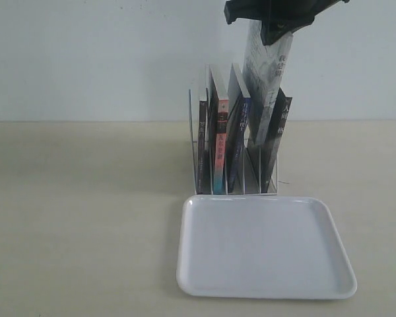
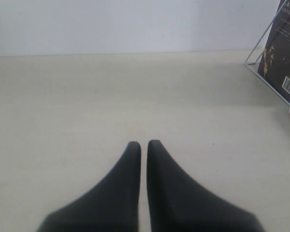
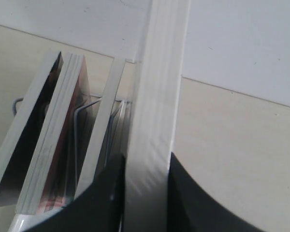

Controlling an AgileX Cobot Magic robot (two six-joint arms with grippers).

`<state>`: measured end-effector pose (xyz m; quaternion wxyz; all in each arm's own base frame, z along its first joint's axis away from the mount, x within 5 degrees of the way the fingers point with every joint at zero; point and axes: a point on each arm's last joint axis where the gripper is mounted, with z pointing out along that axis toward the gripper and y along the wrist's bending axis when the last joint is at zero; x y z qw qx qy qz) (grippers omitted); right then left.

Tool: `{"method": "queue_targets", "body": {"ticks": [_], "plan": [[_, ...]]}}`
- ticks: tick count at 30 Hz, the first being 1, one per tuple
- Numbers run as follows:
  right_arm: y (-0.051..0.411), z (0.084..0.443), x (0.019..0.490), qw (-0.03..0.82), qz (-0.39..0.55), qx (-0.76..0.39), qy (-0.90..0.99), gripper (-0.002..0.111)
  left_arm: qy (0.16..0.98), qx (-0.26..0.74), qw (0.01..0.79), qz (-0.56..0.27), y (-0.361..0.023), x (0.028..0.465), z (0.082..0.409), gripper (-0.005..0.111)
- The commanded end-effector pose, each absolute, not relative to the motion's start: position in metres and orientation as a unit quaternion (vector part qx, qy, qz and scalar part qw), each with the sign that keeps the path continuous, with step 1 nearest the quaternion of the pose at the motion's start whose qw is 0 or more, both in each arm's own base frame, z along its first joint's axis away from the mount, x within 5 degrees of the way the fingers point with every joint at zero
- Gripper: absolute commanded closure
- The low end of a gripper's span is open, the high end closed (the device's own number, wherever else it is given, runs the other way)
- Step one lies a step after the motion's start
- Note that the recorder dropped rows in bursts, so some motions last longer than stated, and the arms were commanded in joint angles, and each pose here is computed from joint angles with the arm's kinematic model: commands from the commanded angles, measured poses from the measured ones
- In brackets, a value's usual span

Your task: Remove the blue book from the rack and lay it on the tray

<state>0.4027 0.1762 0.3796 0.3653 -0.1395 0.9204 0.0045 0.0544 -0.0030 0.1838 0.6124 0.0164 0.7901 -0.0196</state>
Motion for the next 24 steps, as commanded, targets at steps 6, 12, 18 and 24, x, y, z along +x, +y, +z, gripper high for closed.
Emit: {"method": "queue_targets", "body": {"ticks": [6, 12, 18, 24], "plan": [[0.17, 0.392, 0.403, 0.395, -0.015, -0.145, 0.907, 0.108, 0.785, 0.018, 0.619, -0.016, -0.003, 0.055, 0.184, 0.103], [0.172, 0.389, 0.406, 0.396, -0.012, -0.144, 0.907, 0.108, 0.785, 0.018, 0.619, -0.016, -0.003, 0.055, 0.184, 0.103], [0.179, 0.366, 0.416, 0.372, -0.007, -0.147, 0.917, 0.108, 0.785, 0.018, 0.619, -0.016, -0.003, 0.055, 0.184, 0.103], [0.185, 0.341, 0.428, 0.348, -0.011, -0.151, 0.925, 0.108, 0.785, 0.018, 0.619, -0.016, -0.003, 0.055, 0.184, 0.103]]}}
